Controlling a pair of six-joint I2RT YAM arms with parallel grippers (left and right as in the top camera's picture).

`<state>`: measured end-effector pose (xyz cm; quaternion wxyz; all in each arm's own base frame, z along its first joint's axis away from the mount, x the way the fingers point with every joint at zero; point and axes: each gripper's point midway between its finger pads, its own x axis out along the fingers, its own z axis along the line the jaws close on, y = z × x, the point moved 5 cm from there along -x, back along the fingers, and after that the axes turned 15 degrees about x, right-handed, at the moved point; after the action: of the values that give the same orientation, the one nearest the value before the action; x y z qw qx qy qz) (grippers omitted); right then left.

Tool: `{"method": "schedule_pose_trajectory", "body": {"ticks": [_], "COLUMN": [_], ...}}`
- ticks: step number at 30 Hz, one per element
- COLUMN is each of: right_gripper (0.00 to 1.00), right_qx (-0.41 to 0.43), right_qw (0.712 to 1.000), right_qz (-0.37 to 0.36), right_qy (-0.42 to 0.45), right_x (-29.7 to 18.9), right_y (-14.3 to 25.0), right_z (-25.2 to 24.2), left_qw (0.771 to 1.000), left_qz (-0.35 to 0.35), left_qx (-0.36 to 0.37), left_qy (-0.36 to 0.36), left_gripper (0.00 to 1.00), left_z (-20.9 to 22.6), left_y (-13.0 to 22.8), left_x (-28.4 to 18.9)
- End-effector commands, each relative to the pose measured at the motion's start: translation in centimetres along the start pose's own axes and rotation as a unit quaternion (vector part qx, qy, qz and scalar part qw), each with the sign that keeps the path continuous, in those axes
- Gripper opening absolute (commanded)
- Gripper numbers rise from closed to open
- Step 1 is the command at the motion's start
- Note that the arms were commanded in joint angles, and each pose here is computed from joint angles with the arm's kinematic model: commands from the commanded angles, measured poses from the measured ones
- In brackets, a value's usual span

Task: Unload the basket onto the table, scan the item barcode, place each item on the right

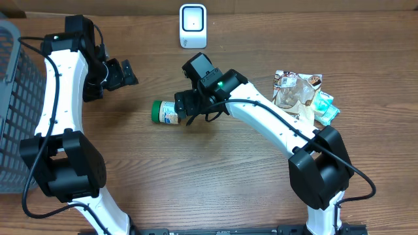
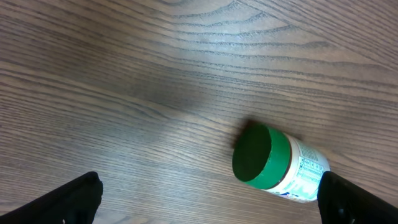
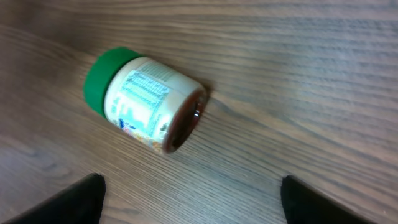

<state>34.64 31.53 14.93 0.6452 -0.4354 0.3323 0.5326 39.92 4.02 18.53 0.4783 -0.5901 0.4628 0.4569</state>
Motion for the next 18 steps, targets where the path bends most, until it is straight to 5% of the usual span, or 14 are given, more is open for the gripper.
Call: {"method": "schedule_pose_trajectory", "body": {"ticks": [1,2,5,13,15,18], "right_gripper": [0.63,0.56,0.52,0.34,0.15,0.05], "right_qx": [0.002,0.001,0.021,0.045,0.056,0.061], "right_qw": [1.0,0.999,0.998,0.997,0.998,0.998], "right_qz": [-0.01,-0.019,-0.041,-0.01,-0.011,-0.006], "right_qy": [-0.019,-0.027,-0.038,-0.055,-0.036,-0.032], "right_x": [0.1,0.1,0.7,4.1,4.9,5.5], "right_y": [-0.5,-0.8,-1.6,-0.9,-0.7,-0.5], "right_z": [0.6,0.9,1.2,1.2,0.7,0.5], "left_qw": [1.0,1.0,1.0,1.0,1.0,1.0], "left_qz": [-0.011,-0.002,0.009,-0.003,-0.004,-0.002], "left_qx": [0.01,0.024,0.019,-0.001,-0.002,-0.006], "left_qy": [0.007,0.008,-0.006,-0.009,-0.009,-0.009], "left_gripper": [0.97,0.63,0.4,0.39,0.31,0.3], "left_z": [-0.1,-0.1,0.4,1.2,1.2,1.2], "left_y": [-0.3,0.1,0.6,0.1,0.1,0.2], "left_x": [-0.5,-0.2,0.3,0.4,0.4,0.7]}}
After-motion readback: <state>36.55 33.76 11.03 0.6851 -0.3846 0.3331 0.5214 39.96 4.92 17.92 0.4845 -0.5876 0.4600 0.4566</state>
